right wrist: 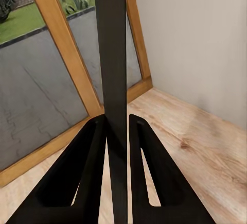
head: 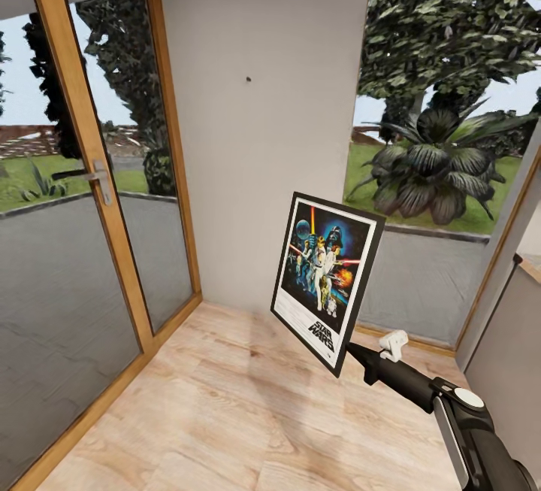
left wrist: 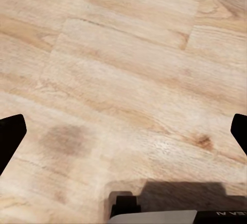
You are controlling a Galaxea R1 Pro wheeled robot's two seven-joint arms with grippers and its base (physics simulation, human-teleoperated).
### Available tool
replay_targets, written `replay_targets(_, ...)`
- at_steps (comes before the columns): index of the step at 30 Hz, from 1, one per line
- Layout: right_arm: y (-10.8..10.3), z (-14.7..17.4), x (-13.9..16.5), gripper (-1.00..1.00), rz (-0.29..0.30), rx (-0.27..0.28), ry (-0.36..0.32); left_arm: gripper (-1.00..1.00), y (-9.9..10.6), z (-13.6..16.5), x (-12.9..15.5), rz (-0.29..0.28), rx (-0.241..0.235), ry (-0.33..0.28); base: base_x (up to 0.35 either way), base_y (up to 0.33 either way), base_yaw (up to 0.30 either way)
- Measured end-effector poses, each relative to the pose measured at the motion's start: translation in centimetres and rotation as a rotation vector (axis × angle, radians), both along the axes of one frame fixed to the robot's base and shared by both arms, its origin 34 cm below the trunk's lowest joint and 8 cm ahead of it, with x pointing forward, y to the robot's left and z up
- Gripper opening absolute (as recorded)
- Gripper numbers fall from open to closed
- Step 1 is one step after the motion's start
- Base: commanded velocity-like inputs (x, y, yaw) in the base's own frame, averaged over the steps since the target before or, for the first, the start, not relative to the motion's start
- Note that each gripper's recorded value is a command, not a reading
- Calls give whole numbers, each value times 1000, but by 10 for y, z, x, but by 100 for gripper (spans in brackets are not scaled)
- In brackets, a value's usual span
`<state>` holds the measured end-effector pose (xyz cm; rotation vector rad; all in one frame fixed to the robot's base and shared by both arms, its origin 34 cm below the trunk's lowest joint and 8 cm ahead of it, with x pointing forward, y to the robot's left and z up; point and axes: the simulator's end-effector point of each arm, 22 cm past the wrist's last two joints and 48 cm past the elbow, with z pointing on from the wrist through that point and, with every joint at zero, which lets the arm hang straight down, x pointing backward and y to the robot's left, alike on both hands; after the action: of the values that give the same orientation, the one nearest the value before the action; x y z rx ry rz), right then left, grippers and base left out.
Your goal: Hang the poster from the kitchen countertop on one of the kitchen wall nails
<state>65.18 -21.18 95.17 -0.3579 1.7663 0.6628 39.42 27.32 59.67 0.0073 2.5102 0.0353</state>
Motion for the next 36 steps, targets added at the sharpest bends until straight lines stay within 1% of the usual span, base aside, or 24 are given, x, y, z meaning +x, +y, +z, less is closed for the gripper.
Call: replay_targets(36, 0, 46, -6, -100, 0, 0, -2, 100, 0, 45, -7, 0, 0, 1, 0, 0, 0)
